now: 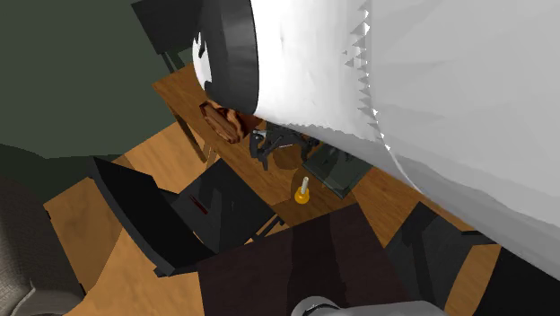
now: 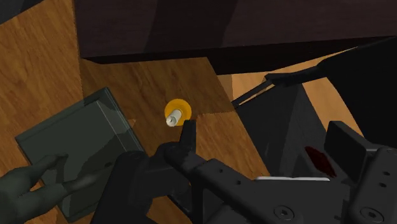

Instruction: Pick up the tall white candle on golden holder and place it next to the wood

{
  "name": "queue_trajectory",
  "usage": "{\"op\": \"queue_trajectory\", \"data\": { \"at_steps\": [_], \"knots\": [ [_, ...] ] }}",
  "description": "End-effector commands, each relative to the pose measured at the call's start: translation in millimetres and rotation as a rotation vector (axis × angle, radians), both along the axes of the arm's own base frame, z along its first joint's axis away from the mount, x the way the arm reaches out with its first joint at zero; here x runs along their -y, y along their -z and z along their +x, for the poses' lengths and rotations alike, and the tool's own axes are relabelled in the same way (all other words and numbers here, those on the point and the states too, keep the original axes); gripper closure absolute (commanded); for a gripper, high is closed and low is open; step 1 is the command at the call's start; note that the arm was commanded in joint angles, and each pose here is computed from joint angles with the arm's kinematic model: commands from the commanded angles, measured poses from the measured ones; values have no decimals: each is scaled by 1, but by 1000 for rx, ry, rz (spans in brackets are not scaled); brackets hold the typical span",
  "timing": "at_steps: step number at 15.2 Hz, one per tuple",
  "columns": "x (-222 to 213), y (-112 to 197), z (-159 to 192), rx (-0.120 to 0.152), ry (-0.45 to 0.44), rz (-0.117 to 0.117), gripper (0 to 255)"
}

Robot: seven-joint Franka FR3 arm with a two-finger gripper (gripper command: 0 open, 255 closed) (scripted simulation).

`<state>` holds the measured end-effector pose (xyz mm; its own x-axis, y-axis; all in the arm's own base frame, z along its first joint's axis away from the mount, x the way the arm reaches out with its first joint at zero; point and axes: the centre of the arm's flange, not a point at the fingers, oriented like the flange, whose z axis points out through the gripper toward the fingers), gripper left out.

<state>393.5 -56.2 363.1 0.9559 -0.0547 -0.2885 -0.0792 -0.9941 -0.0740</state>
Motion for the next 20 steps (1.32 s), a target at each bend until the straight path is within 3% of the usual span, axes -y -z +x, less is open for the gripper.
{"op": "queue_trajectory", "data": {
  "at_steps": [1,14,20],
  "knots": [
    [10,24,10,-19,12,-7,0],
    [74,183,46,-146,91,-45,0],
    [72,212,33,-146,91,-45,0]
  ]
}}
